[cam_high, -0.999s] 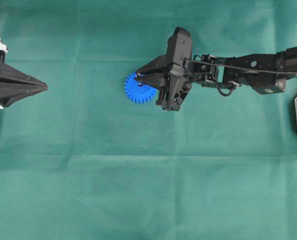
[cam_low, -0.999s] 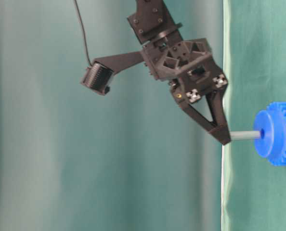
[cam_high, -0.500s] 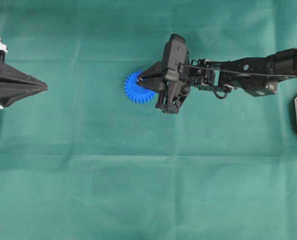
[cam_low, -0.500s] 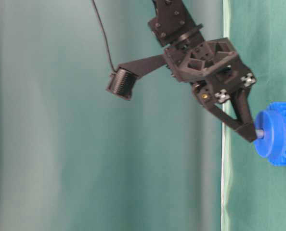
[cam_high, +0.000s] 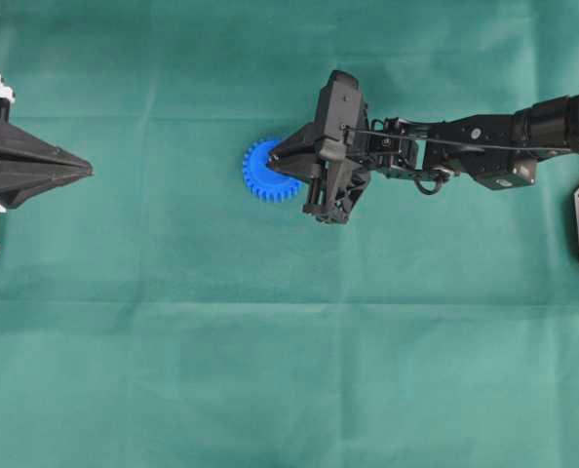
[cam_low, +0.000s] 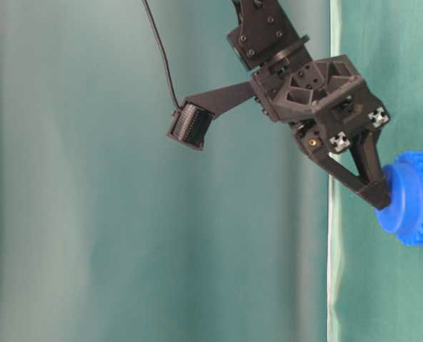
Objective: Insert the shaft placed at a random location into the center hole of the medium gear at another random location.
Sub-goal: 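Align the shaft over the gear's center hole and lower it in, then open the right gripper to release the shaft in the gear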
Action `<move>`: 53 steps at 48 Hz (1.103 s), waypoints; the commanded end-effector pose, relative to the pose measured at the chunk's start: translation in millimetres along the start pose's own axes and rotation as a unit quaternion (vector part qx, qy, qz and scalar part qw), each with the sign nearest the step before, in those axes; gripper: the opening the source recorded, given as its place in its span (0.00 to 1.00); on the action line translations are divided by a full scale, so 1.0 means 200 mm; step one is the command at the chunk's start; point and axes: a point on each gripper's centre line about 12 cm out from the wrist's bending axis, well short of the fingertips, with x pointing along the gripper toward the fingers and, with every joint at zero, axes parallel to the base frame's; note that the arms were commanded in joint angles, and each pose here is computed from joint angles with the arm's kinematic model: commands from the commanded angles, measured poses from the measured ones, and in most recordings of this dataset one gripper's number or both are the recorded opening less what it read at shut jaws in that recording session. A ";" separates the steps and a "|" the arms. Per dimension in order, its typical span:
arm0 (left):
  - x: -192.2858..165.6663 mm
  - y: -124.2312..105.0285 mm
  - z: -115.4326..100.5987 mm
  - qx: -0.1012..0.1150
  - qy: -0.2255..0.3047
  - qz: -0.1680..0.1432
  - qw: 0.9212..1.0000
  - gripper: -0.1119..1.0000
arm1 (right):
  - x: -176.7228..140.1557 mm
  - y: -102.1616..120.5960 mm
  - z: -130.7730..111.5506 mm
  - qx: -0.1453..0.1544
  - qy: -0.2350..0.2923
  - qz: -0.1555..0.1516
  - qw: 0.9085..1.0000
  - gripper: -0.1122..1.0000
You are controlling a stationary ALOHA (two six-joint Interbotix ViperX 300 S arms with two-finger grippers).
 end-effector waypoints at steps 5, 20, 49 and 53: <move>0.01 0.00 0.05 0.002 -0.012 0.001 1.000 0.10 | 0.00 0.01 0.07 0.005 -0.021 0.001 1.000 0.22; 0.01 0.00 0.05 0.001 -0.011 0.001 1.000 0.10 | -0.01 0.02 0.07 0.003 -0.021 0.003 1.000 0.49; 0.01 0.00 0.05 0.001 -0.012 0.001 1.000 0.10 | -0.23 0.04 0.31 -0.003 -0.069 0.011 0.998 0.83; 0.01 0.00 0.05 0.001 -0.012 0.001 1.000 0.10 | -0.27 0.04 0.34 -0.002 -0.075 0.012 0.997 0.83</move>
